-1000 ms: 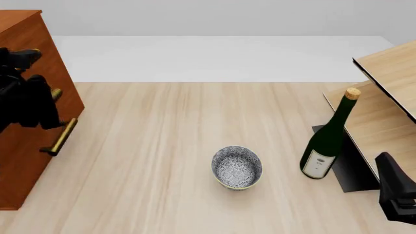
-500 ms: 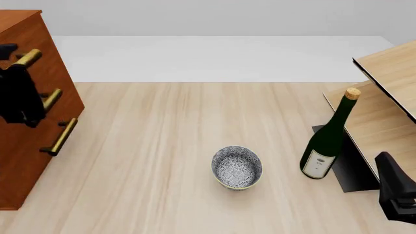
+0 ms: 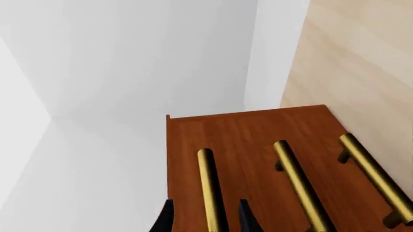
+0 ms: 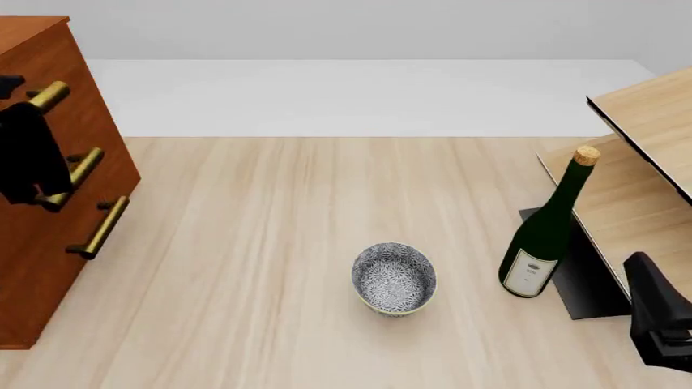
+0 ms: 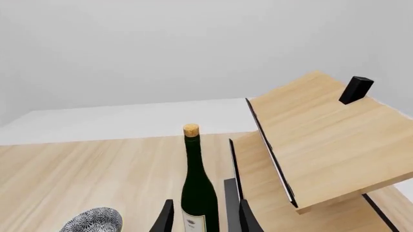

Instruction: Close the bottom drawer of the cabinet and open the top drawer.

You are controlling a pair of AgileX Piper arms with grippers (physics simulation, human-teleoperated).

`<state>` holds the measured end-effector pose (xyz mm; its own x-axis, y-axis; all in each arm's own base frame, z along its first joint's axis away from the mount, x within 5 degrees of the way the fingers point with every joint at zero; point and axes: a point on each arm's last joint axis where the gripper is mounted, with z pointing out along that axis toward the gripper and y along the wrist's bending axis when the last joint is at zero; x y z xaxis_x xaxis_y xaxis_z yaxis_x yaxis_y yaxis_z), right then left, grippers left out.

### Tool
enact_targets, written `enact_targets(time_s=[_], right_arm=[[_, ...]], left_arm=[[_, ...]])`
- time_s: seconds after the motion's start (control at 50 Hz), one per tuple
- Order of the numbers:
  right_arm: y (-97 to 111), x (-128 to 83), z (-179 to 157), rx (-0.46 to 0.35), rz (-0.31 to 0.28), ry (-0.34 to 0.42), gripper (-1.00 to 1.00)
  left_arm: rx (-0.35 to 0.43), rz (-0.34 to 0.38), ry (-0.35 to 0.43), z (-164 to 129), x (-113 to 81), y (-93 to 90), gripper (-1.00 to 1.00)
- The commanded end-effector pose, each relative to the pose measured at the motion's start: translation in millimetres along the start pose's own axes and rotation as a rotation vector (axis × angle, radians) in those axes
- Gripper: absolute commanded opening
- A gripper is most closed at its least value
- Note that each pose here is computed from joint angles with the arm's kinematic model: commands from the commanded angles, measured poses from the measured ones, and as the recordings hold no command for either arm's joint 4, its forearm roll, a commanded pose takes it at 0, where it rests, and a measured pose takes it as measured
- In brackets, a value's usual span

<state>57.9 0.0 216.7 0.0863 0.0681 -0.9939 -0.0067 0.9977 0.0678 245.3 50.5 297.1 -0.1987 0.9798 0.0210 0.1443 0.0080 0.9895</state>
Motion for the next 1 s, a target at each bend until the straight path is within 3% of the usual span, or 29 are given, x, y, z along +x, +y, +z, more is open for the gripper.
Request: enact_targets(time_s=[0.02, 1.0], right_arm=[[0, 0, 0, -0.001, 0.0, 0.0, 1.0], [0, 1, 0, -0.002, -0.001, 0.001, 1.0]], left_arm=[[0.012, -0.021, 0.021, 2, 5.4, 0.8, 1.0], [0.05, -0.068, 0.068, -2, 16.9, -1.4, 1.0]])
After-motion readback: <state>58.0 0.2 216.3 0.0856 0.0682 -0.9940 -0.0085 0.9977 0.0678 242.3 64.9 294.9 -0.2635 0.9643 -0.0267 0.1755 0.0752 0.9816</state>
